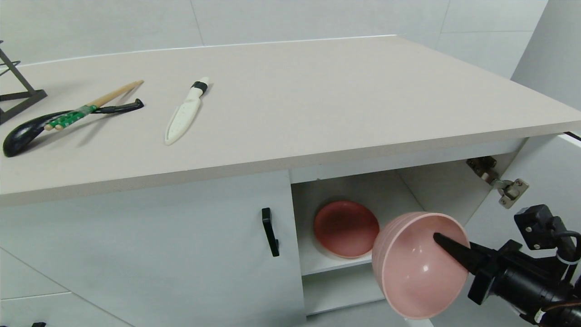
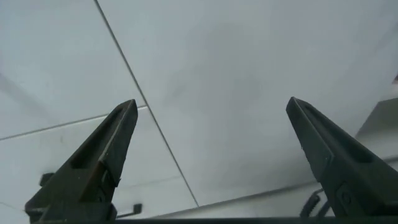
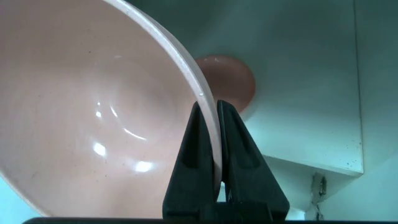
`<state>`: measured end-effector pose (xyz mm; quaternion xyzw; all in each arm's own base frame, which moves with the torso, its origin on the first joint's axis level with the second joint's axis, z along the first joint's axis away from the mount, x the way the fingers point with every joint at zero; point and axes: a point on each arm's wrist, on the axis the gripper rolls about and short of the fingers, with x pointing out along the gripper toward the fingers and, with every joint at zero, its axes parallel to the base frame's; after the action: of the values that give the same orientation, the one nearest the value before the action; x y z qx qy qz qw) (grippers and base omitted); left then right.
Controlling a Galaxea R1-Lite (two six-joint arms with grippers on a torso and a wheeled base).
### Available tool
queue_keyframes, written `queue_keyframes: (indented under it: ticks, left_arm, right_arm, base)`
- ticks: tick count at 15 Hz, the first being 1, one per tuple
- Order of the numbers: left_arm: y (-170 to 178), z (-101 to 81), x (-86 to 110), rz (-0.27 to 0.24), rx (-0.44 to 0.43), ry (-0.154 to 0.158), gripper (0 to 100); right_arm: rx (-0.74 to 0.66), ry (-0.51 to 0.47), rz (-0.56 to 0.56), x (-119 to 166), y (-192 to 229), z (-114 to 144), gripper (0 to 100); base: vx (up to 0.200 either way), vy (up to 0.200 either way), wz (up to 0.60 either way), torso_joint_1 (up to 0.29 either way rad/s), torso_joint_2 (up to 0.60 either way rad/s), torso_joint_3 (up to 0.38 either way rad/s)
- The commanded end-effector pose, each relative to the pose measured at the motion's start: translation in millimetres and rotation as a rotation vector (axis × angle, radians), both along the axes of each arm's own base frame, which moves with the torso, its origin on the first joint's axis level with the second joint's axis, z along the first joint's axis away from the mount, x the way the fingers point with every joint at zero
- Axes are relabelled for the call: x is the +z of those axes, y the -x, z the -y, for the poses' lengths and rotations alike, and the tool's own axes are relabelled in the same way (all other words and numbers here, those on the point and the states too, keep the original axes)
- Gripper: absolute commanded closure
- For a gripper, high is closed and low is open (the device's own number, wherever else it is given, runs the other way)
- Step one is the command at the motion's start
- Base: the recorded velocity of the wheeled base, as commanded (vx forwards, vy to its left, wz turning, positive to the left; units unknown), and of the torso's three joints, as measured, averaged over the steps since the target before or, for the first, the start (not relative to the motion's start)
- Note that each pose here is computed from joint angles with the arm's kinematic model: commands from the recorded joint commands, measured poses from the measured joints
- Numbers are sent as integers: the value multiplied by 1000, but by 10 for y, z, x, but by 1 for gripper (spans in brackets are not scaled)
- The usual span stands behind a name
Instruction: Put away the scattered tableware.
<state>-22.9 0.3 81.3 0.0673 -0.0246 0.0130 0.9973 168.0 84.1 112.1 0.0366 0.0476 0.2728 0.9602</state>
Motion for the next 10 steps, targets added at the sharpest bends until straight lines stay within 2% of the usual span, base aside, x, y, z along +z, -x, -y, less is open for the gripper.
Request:
queue_keyframes:
  ticks: [1, 2, 5, 7, 8, 9, 10]
  left_arm:
    - [1, 14, -14, -11, -68, 9, 0]
    - [5, 31, -17, -20, -143, 23, 0]
    - [6, 31, -21, -26, -145, 27, 0]
    - [6, 30, -21, -27, -139, 33, 0]
    - [3, 17, -22, -24, -80, 52, 0]
    - [3, -1, -20, -20, 0, 52, 0]
    - [3, -8, -20, -20, 32, 55, 0]
  right_arm:
    - [19, 33, -60, -145, -118, -97, 100]
    - [36, 53, -93, -231, -159, -164, 100]
    - [58, 136, -121, -402, -261, -260, 100]
    - [57, 136, -108, -426, -374, -326, 100]
    - [51, 125, -88, -412, -455, -370, 100]
    - [39, 121, -79, -409, -502, -393, 100]
    - [21, 115, -60, -388, -555, -418, 100]
  base:
    - [0, 0, 0, 0, 0, 0]
    - [0, 0, 0, 0, 0, 0]
    - [0, 0, 0, 0, 0, 0]
    - [0, 0, 0, 0, 0, 0]
    - [0, 0, 0, 0, 0, 0]
    - [0, 0, 0, 0, 0, 0]
    - [0, 0, 0, 0, 0, 0]
